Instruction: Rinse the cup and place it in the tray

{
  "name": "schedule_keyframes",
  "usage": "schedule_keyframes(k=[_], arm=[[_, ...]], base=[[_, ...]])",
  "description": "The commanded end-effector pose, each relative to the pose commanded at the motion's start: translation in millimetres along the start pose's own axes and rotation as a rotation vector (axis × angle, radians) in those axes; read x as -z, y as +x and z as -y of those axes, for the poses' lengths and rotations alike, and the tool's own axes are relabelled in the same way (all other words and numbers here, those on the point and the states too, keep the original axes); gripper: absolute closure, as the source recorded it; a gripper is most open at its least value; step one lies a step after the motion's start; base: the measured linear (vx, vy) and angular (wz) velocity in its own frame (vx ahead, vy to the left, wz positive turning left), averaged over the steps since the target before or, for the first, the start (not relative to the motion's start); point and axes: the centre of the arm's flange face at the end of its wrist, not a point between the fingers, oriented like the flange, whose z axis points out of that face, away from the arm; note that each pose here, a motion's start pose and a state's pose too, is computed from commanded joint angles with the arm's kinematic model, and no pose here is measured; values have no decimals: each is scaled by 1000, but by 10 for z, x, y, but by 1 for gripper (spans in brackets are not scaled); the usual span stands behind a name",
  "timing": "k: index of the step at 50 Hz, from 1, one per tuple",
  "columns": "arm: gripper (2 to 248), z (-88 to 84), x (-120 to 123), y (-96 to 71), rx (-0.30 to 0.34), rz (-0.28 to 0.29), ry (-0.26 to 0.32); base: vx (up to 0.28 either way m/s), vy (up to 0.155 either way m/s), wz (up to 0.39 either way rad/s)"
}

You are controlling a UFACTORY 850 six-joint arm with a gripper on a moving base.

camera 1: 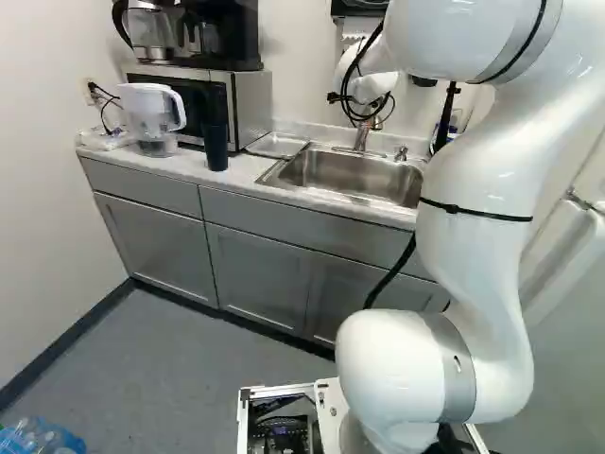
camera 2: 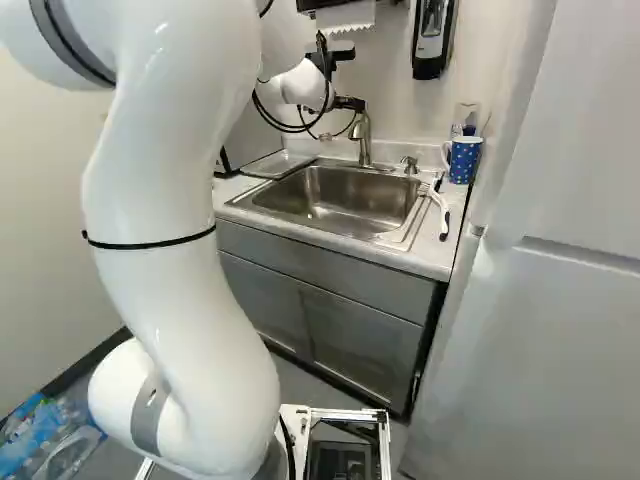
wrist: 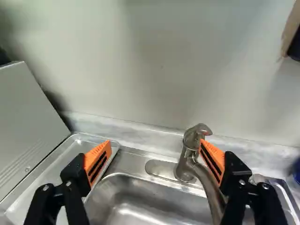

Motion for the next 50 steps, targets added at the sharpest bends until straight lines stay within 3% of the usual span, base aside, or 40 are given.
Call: schedule_keyframes(k=[27, 50], arm=[[3, -14, -139, 158, 0, -153, -2], [3, -39, -34, 141, -1, -149, -6]], base=[[0, 0, 0], [0, 0, 0]])
